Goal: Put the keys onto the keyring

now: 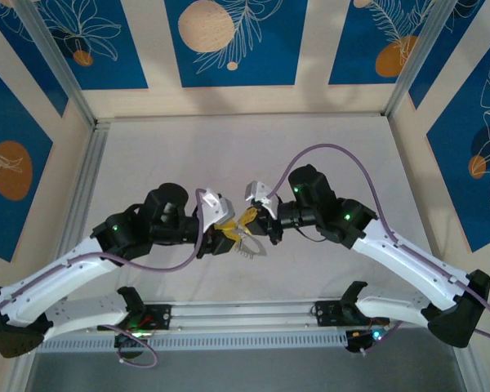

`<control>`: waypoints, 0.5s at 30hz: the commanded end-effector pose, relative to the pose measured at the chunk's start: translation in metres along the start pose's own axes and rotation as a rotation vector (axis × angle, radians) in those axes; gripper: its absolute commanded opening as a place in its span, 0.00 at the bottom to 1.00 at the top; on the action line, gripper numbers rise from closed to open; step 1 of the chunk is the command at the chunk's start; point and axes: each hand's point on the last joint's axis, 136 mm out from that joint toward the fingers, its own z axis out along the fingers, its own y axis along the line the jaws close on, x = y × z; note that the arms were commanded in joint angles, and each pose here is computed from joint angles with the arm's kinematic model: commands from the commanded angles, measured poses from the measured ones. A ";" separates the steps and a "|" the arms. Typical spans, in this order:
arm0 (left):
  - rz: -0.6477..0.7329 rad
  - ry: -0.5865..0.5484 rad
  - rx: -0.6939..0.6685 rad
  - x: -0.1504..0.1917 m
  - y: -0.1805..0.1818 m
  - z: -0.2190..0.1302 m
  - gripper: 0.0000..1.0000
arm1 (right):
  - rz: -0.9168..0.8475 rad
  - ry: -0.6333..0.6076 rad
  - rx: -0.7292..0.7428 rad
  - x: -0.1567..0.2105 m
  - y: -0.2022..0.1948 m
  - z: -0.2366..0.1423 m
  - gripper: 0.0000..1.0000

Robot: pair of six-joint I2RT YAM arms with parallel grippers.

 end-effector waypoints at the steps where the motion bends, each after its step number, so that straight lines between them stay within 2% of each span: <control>1: 0.010 -0.032 -0.039 -0.018 0.003 -0.003 0.35 | -0.016 -0.047 0.000 -0.013 0.002 -0.001 0.00; 8: 0.015 -0.007 -0.096 -0.014 0.014 0.000 0.25 | -0.030 -0.057 -0.011 -0.014 0.006 -0.003 0.00; 12: 0.020 0.002 -0.120 -0.013 0.019 0.001 0.16 | -0.043 -0.063 -0.021 -0.014 0.010 -0.003 0.00; 15: 0.026 0.002 -0.141 -0.013 0.022 0.000 0.14 | -0.049 -0.064 -0.018 -0.014 0.011 -0.004 0.00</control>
